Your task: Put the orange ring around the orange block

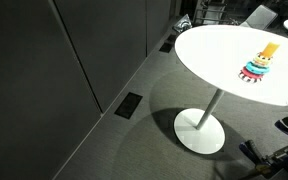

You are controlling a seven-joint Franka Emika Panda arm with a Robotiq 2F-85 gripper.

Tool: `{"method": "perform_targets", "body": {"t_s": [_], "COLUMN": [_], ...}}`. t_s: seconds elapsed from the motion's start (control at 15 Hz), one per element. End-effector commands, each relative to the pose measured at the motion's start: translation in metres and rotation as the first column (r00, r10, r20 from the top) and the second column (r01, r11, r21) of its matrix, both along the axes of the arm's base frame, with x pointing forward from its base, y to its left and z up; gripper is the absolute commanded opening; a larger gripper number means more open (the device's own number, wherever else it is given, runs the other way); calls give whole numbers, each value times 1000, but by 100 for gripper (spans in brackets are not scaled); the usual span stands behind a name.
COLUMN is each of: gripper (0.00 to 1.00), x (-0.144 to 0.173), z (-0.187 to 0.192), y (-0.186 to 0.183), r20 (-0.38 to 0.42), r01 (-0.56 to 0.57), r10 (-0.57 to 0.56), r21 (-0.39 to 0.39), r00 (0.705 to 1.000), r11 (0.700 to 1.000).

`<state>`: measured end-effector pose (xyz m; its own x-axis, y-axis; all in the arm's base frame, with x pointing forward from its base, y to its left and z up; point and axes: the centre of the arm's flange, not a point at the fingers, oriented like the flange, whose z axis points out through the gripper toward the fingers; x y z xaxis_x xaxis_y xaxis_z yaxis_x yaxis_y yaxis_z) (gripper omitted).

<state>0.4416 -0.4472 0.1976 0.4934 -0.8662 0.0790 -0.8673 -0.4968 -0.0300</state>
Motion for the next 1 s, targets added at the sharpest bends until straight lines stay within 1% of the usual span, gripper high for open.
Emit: {"method": "perform_targets", "body": {"t_s": [0.0, 0.07, 0.13, 0.2, 0.33, 0.4, 0.47, 0.6, 0.67, 0.93], "gripper": [22, 38, 40, 45, 63, 69, 78, 93, 99, 100], "x": [-5, -5, -7, -10, -14, -16, -17, -20, -21, -19], "z": [19, 20, 20, 19, 17, 16, 13, 9, 5, -17], "y": [5, 3, 0, -3, -8, -11, -13, -18, -19, -23], "r20": [-2, -5, -5, -7, -13, -15, -17, -23, -26, -48], "r01": [6, 8, 12, 17, 25, 29, 33, 38, 42, 53], "r10": [-6, -8, -12, -16, -25, -29, -32, -37, -41, -52], "r21": [9, 12, 14, 15, 15, 16, 19, 26, 29, 27], "r00": [1000, 1000, 1000, 1000, 1000, 999, 999, 999, 999, 998], "r11": [1000, 1000, 1000, 1000, 1000, 999, 999, 999, 999, 998]}}
